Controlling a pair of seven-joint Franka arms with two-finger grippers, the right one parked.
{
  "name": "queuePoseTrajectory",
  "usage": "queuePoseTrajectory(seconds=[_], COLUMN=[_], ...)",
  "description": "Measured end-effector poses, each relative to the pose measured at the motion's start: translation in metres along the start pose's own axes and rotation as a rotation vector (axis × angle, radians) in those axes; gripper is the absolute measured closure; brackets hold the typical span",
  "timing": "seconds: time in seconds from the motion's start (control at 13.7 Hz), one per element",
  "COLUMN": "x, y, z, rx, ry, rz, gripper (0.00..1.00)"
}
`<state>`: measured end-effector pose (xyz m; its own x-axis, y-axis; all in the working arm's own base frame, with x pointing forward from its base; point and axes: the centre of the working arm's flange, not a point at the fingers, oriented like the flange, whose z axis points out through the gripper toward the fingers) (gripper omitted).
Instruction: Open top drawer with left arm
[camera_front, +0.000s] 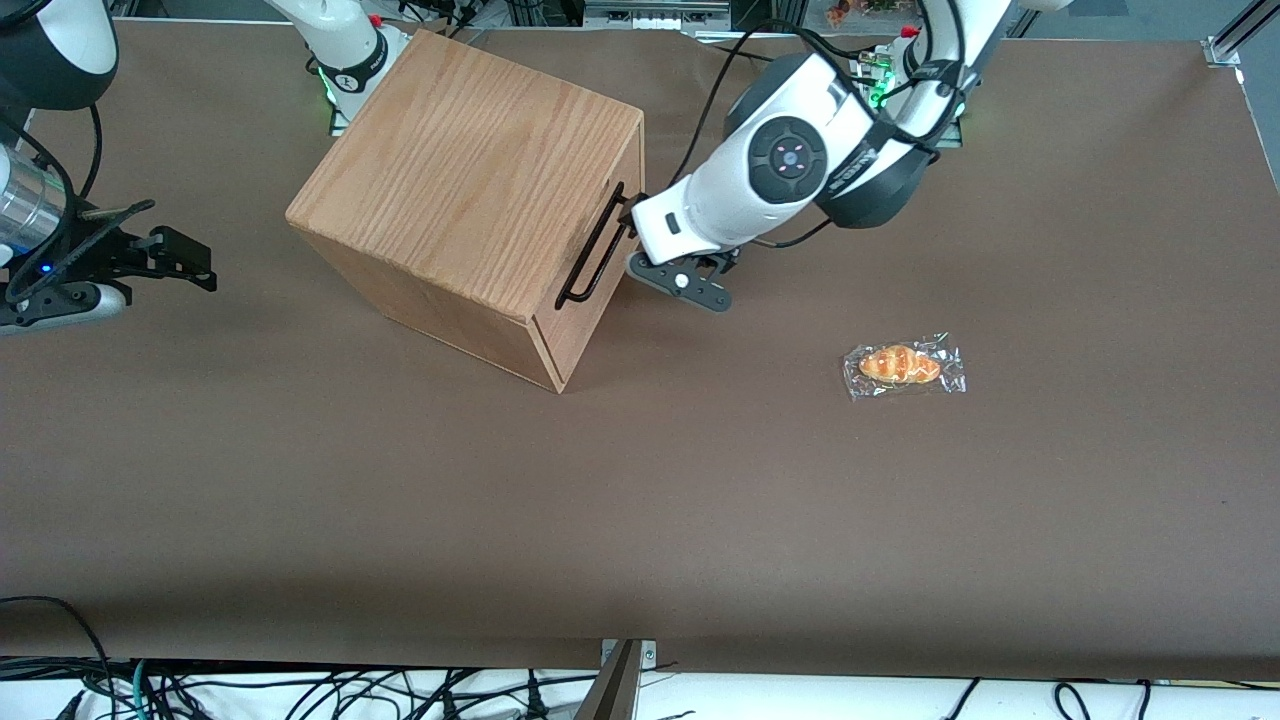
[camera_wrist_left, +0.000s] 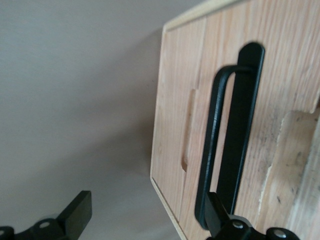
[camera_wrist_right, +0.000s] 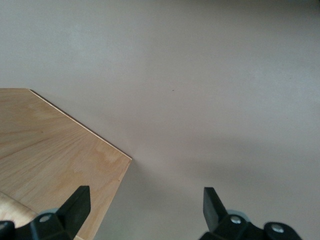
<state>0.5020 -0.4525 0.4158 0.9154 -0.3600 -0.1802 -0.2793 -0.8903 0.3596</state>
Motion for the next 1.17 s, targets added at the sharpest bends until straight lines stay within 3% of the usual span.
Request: queuePoseTrajectory(seconds=[0.15,0.44,1.17], x=[0.007,0.022,0.044], y=[0.009,0.009,-0.006], z=[0.014,0.021,0.043], rx=[-0.007,-0.069,-0.085], ry=[-0.003,-0.014,-0.024], rz=[0.011,-0.013,-0.022], gripper=[0.00,0.00,0.00])
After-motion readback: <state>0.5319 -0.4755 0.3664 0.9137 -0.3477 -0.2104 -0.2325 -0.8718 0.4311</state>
